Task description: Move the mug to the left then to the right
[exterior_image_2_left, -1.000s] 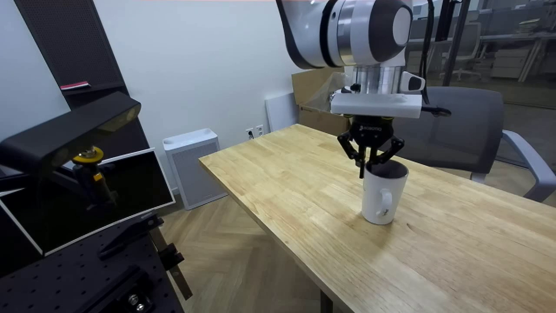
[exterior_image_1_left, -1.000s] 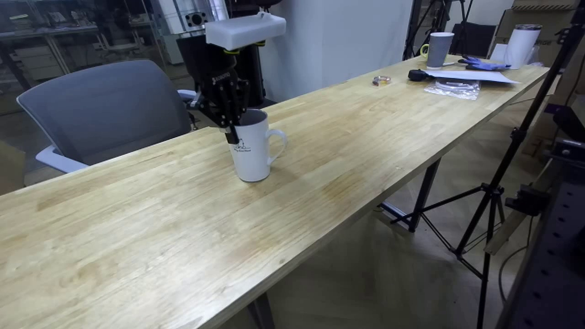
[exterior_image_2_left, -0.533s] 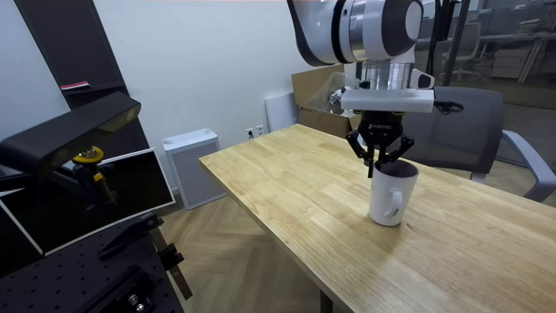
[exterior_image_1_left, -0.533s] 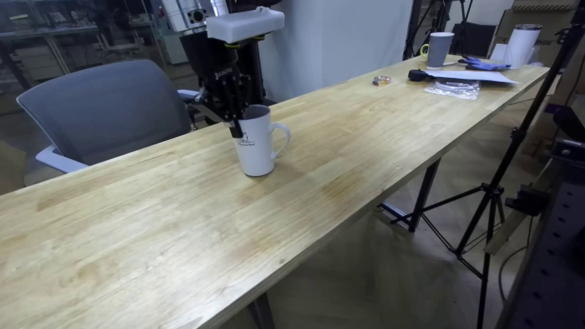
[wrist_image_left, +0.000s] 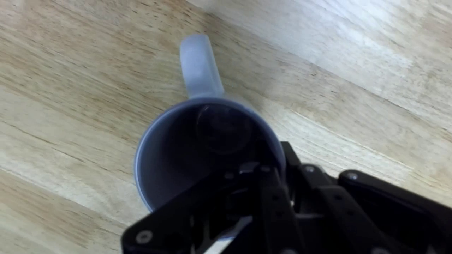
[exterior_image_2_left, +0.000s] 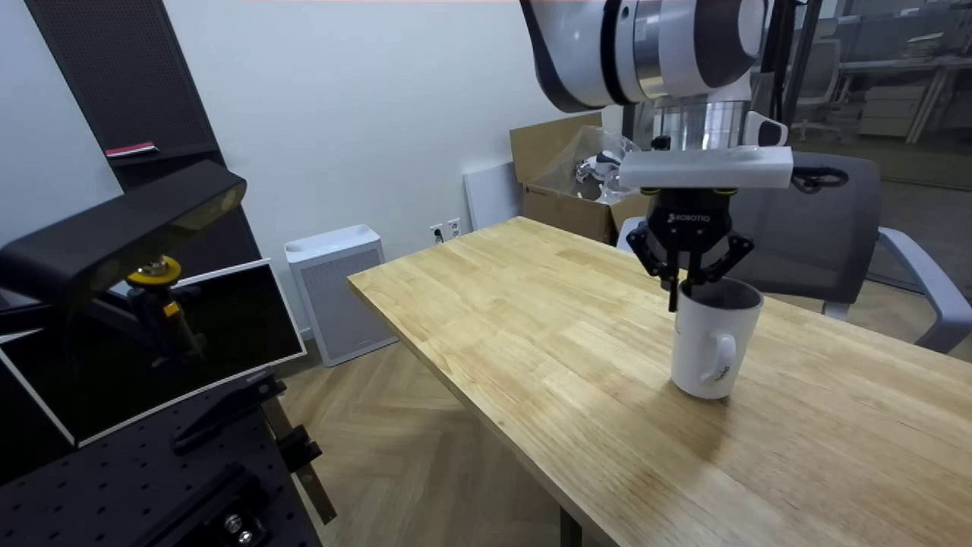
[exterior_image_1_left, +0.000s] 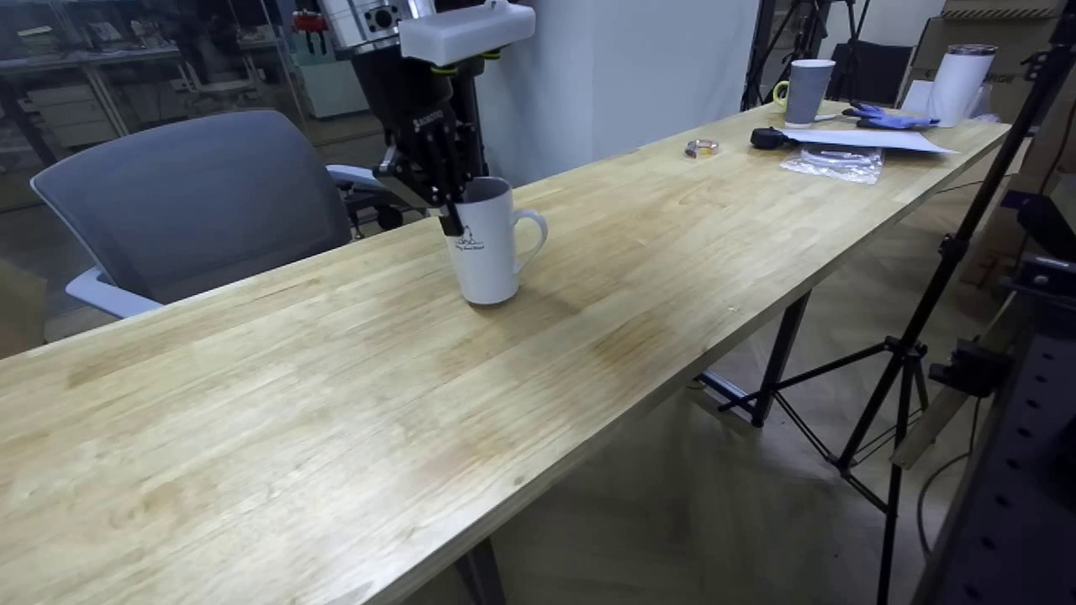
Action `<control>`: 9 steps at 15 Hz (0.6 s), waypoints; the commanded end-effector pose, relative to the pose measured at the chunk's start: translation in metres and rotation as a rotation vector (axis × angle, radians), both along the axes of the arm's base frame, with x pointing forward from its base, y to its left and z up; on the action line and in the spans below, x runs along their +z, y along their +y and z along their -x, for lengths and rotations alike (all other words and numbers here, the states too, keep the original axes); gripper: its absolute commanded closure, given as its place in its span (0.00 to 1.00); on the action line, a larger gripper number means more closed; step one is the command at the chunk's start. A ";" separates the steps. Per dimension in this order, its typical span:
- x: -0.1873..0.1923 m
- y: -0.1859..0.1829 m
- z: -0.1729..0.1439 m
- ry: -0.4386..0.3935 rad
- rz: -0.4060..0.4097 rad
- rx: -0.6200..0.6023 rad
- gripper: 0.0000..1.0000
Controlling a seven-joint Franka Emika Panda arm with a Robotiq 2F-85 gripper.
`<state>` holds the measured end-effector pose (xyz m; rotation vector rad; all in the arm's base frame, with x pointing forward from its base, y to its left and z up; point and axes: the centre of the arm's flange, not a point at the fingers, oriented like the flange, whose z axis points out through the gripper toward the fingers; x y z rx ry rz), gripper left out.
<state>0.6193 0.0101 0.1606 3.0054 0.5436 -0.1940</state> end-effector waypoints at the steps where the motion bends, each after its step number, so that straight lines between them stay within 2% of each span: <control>1: 0.012 -0.025 -0.006 -0.010 0.042 -0.047 0.97; 9: 0.014 -0.083 0.001 -0.014 0.089 -0.111 0.97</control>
